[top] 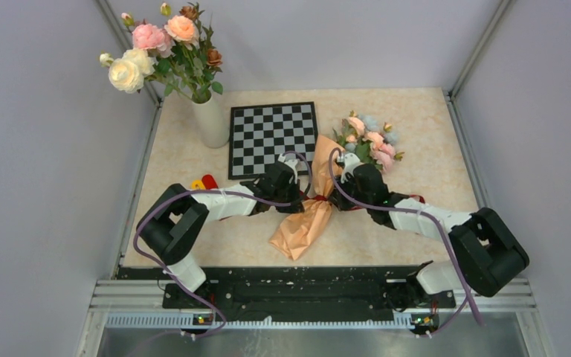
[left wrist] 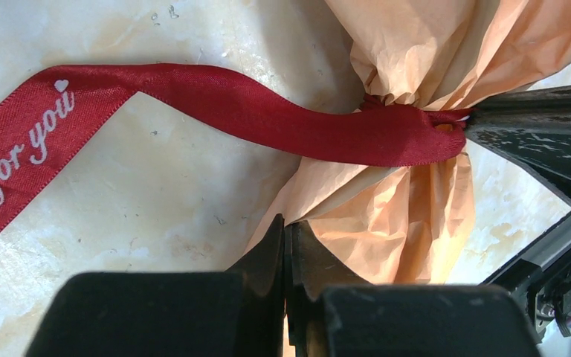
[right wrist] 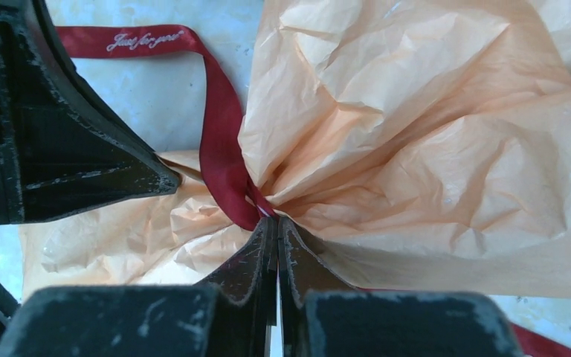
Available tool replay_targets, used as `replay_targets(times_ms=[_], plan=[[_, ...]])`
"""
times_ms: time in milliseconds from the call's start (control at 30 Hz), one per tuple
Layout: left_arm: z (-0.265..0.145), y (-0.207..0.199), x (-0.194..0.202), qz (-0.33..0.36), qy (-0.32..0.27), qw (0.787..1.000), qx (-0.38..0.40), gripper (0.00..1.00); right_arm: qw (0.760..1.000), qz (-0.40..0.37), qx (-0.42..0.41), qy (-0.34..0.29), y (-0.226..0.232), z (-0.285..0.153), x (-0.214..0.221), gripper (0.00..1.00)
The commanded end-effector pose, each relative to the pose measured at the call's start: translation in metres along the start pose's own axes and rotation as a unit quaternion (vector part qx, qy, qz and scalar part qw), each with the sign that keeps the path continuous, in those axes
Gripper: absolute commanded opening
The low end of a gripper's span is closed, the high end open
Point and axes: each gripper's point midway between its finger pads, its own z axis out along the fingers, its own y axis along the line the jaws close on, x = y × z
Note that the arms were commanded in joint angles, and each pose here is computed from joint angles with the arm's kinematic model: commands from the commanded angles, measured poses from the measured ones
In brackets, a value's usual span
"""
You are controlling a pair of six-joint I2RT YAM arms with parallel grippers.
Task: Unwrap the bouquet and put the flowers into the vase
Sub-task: Untie the ribbon from the wrapping paper.
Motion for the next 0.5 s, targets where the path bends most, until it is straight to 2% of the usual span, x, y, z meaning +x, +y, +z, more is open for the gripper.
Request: replay_targets(times_ms=[0,467], plan=[[-0.009,-0.001,-0.011,-0.004,-0.020,1.000,-0.008,0.00,0.998,0.001,0.009,-0.063,-0.001,-0.013,-0.029,0.00],[-0.006,0.006,-0.010,-0.019,-0.018,0.999,-0.022,0.00,0.996,0.034,0.028,-0.072,-0.009,-0.029,-0.006,0.00]])
